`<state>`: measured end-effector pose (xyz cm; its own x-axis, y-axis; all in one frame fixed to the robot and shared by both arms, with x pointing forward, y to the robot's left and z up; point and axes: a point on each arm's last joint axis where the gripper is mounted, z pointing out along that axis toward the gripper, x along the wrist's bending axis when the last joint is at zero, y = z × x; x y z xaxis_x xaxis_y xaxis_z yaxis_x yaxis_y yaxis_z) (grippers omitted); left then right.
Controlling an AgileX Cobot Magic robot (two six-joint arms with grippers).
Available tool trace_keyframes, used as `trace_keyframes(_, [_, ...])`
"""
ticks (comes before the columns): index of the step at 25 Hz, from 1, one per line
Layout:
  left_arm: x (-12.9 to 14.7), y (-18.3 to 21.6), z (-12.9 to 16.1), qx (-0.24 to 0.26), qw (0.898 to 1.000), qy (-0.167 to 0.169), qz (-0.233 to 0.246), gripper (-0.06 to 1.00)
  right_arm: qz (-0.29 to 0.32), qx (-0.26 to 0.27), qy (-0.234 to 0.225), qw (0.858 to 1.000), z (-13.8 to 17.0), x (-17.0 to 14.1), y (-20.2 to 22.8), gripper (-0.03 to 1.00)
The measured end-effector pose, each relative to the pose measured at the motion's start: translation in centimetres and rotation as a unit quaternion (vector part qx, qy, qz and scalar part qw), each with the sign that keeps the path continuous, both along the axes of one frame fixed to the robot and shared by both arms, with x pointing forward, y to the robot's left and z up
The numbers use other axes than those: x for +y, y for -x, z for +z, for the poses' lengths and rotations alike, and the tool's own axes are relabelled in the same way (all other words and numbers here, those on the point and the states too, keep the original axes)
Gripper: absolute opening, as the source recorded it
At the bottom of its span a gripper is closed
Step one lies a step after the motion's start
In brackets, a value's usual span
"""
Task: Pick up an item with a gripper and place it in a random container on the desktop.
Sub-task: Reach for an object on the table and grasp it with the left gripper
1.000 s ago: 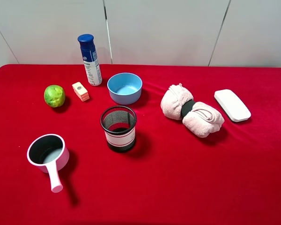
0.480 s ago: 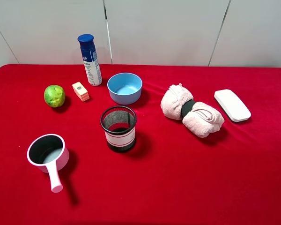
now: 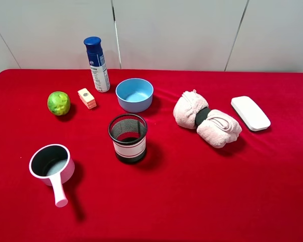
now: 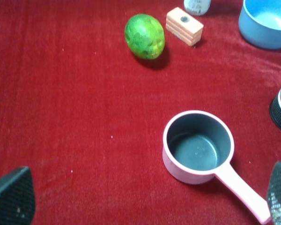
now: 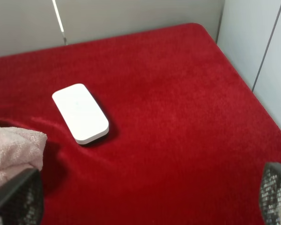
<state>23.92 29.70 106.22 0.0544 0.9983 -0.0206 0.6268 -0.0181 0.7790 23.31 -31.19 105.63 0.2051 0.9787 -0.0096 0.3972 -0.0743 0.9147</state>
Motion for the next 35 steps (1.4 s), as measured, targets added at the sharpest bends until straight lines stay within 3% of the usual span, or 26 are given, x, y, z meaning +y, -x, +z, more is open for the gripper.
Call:
trace_keyframes(14, [-0.1, -7.6, 4.4, 0.124, 0.992, -0.010, -0.009, 0.98, 0.000, 0.000, 0.000, 1.000, 0.0, 0.0, 0.0, 0.69])
trace_keyframes(35, [-0.1, -18.3, 4.0, 0.249, 0.968, -0.025, -0.030, 0.98, 0.000, 0.000, 0.000, 1.000, 0.0, 0.0, 0.0, 0.69])
